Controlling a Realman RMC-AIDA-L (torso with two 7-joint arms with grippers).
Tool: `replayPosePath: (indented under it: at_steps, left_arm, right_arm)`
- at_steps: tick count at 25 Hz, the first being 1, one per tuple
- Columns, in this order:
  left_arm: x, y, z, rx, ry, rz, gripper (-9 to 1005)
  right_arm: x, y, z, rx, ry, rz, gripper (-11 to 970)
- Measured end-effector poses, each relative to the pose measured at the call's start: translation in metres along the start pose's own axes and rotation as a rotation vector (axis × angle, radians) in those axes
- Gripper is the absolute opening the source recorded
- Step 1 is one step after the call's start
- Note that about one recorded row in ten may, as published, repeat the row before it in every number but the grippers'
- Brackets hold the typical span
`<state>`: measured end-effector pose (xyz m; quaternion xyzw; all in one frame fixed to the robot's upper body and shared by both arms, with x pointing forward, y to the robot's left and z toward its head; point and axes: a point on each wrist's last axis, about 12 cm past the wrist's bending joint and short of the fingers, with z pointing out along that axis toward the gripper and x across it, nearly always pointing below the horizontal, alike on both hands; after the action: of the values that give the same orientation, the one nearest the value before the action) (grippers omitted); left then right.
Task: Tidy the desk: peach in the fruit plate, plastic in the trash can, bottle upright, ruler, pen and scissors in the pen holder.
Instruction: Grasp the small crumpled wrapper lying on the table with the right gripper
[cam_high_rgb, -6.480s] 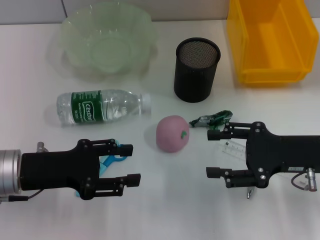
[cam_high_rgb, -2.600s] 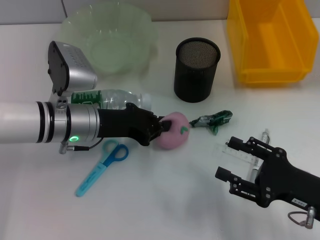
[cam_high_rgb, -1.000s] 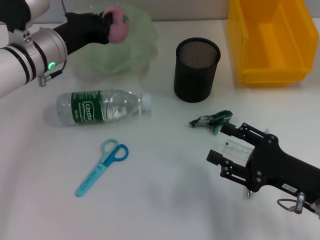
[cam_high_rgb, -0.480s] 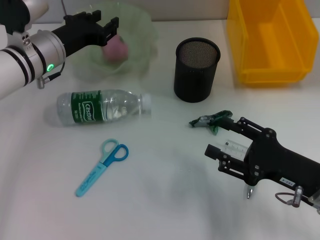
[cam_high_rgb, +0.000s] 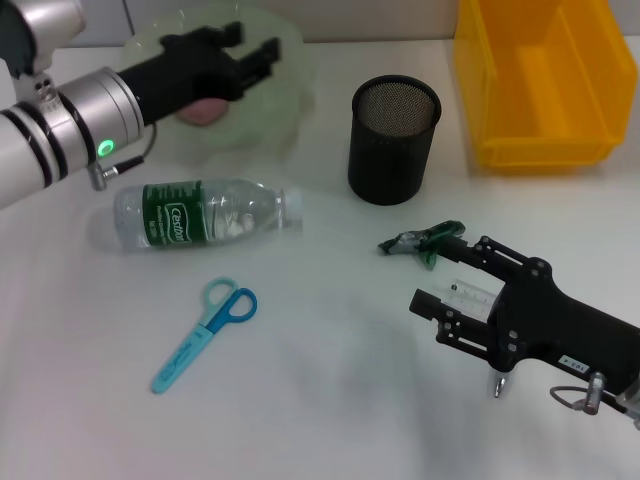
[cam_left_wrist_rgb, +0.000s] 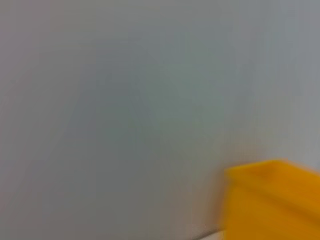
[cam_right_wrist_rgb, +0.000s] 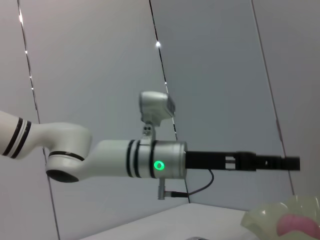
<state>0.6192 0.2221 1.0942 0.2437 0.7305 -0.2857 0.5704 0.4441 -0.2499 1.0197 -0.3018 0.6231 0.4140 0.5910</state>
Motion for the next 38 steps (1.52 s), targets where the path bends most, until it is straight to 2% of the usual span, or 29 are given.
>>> replayPosePath:
  at_steps: [4,6,7,9,10,11,12,18,19,20,21,22,23,24,25,26,27,28,29,30,31,32,33,35,38]
  left_arm:
    - [-0.002,-0.017,-0.019,0.219,-0.023,0.004,550]
    - [0.000,-0.029,-0.037,0.381,0.040,0.034,549]
    - [0.000,-0.029,-0.037,0.381,0.040,0.034,549]
    - [0.005,-0.035,-0.047,0.461,0.098,0.051,549]
    - [0.013,-0.041,-0.060,0.548,0.166,0.085,549]
    - [0.013,-0.041,-0.060,0.548,0.166,0.085,548]
    - [0.022,-0.046,-0.072,0.608,0.214,0.111,548]
    - [0.038,-0.049,-0.085,0.616,0.256,0.098,547]
    - [0.039,-0.049,-0.085,0.613,0.257,0.093,547]
    - [0.040,-0.050,-0.086,0.612,0.257,0.089,546]
    - [0.040,-0.050,-0.086,0.612,0.257,0.089,546]
    - [0.041,-0.050,-0.085,0.610,0.257,0.087,546]
    - [0.041,-0.050,-0.085,0.609,0.257,0.087,546]
    - [0.041,-0.051,-0.084,0.608,0.256,0.086,545]
    - [0.042,-0.051,-0.084,0.608,0.256,0.086,545]
    - [0.042,-0.051,-0.084,0.608,0.256,0.086,545]
    - [0.042,-0.051,-0.084,0.607,0.256,0.085,545]
    - [0.042,-0.051,-0.084,0.607,0.256,0.085,544]
    - [0.042,-0.051,-0.084,0.608,0.256,0.085,544]
    - [0.042,-0.052,-0.084,0.608,0.256,0.084,544]
    - [0.042,-0.052,-0.084,0.608,0.256,0.084,544]
    - [0.043,-0.052,-0.084,0.610,0.258,0.082,544]
    - [0.043,-0.052,-0.084,0.610,0.258,0.082,545]
    - [0.046,-0.055,-0.085,0.614,0.262,0.076,545]
    - [0.047,-0.056,-0.085,0.614,0.262,0.071,545]
  right_arm:
    - [0.002,0.002,-0.003,0.010,0.002,0.007,730]
    - [0.002,0.002,-0.006,0.023,0.001,0.010,730]
    - [0.003,0.002,-0.007,0.026,0.001,0.012,730]
    - [0.003,0.003,-0.008,0.029,0.001,0.014,730]
    - [0.004,0.003,-0.009,0.031,0.002,0.016,730]
    - [0.004,0.003,-0.009,0.031,0.002,0.016,730]
    - [0.004,0.003,-0.010,0.032,0.003,0.018,730]
    - [0.003,-0.003,-0.011,0.048,0.020,0.063,729]
    - [0.000,-0.006,-0.011,0.050,0.020,0.086,729]
    - [-0.010,-0.017,-0.013,0.050,0.023,0.139,729]
    - [-0.010,-0.017,-0.013,0.050,0.023,0.139,729]
    - [-0.024,-0.032,-0.015,0.044,0.043,0.175,729]
    - [-0.024,-0.032,-0.015,0.044,0.043,0.175,729]
    - [-0.033,-0.040,-0.016,0.042,0.065,0.186,729]
    - [-0.052,-0.057,-0.016,0.038,0.140,0.225,729]
    - [-0.052,-0.057,-0.016,0.038,0.140,0.225,729]
    - [-0.070,-0.070,-0.015,0.036,0.229,0.239,729]
    - [-0.070,-0.070,-0.015,0.036,0.229,0.239,729]
    - [-0.081,-0.076,-0.013,0.038,0.282,0.240,729]
    - [-0.101,-0.086,-0.009,0.049,0.391,0.232,729]
    - [-0.101,-0.086,-0.009,0.049,0.391,0.232,729]
    - [-0.120,-0.094,-0.003,0.060,0.487,0.212,729]
    - [-0.120,-0.094,-0.003,0.060,0.487,0.212,729]
    - [-0.143,-0.101,0.010,0.058,0.619,0.187,729]
    - [-0.154,-0.105,0.021,0.057,0.700,0.158,728]
